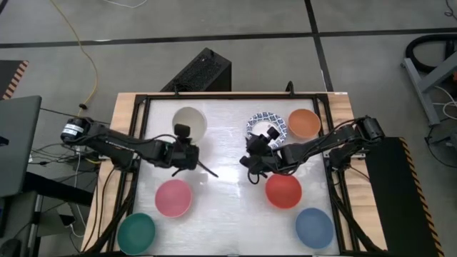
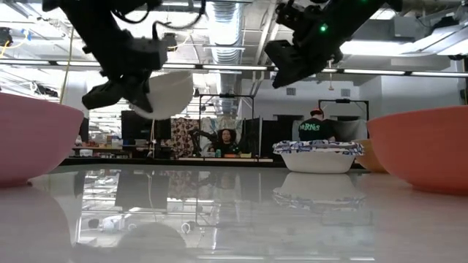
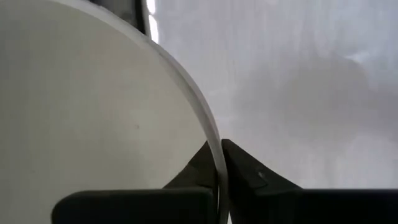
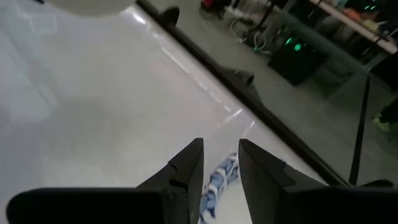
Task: Nest bowls inside each other
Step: Stack the gray bowl on top of the white patterned bowl
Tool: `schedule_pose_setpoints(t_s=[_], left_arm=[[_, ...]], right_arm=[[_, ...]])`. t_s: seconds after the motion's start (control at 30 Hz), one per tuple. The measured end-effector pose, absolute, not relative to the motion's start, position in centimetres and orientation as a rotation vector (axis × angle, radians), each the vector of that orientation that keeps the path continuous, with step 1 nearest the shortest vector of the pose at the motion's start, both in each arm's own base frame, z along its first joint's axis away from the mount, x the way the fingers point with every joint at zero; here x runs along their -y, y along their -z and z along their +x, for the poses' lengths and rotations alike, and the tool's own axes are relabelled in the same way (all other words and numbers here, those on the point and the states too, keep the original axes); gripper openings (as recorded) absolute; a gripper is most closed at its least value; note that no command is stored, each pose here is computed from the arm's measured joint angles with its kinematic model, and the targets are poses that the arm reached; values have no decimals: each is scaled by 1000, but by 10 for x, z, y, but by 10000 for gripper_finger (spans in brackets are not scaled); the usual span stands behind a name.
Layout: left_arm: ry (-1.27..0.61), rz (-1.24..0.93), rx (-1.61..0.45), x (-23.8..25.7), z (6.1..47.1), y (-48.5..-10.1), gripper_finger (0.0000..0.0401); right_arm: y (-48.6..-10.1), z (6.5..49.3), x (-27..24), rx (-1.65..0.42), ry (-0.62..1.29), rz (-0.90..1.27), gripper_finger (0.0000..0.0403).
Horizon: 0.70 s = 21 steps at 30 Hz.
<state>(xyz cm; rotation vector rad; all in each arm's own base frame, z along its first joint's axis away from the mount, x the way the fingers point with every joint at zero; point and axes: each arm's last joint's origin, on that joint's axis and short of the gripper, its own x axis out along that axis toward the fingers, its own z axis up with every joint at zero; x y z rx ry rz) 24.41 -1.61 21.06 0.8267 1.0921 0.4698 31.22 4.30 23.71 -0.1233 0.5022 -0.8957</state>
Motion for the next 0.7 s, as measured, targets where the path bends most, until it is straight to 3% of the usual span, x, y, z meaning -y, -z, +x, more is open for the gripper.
schedule_pose_setpoints(t_s=[0.23, 0.47, 0.7], left_arm=[[-565, 1038, -973, 35, 253, -220, 0], [-795, 1197, -987, 34, 257, -223, 0], [-715, 1426, -1130, 35, 272, -205, 0]], right_arm=[[-259, 328, -48, -356, 855, -204, 122], [-297, 336, -59, -145, 816, -331, 122], [-318, 336, -63, 22, 686, -386, 122]])
